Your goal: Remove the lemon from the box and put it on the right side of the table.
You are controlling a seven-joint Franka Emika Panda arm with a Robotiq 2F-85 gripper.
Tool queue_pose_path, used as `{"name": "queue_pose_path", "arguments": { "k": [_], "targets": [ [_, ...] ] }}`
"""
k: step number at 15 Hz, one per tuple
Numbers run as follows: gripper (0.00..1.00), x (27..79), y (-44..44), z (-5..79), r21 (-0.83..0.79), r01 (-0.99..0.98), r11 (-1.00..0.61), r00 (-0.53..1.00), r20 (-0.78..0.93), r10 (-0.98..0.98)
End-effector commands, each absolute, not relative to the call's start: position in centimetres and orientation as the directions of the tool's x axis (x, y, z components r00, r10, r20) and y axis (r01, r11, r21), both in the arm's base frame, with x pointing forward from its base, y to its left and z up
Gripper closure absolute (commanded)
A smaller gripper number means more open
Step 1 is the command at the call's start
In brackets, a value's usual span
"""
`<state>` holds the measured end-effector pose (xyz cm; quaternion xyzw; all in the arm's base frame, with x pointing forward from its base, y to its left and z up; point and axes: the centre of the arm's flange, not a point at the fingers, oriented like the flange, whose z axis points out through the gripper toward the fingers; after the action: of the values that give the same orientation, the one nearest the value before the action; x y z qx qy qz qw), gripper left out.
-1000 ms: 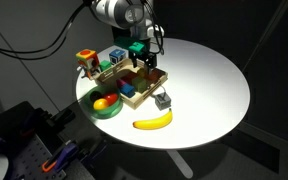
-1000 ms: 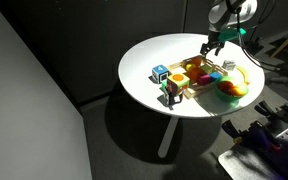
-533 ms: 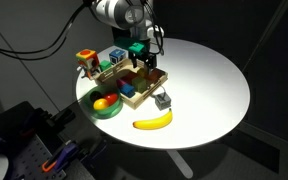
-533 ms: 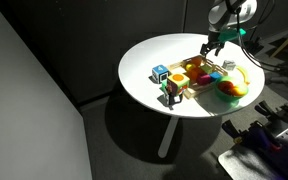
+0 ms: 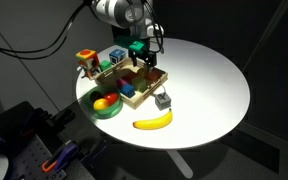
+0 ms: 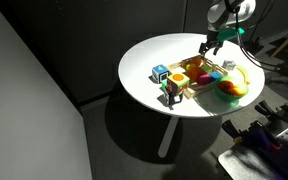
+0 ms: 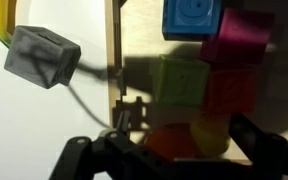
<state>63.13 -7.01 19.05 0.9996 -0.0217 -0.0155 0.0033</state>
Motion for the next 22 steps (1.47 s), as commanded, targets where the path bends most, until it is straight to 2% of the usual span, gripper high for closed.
{"name": "queue_pose_path", "arguments": {
  "k": [1,22],
  "targets": [
    [0.0,64.5,-7.5,18.9,-0.006,-0.05,-0.999,0.998,-0.024,-0.05],
    [0.0,66.6,-8.2,14.7,0.008,-0.041,-0.999,0.998,-0.047,-0.042]
  ]
}}
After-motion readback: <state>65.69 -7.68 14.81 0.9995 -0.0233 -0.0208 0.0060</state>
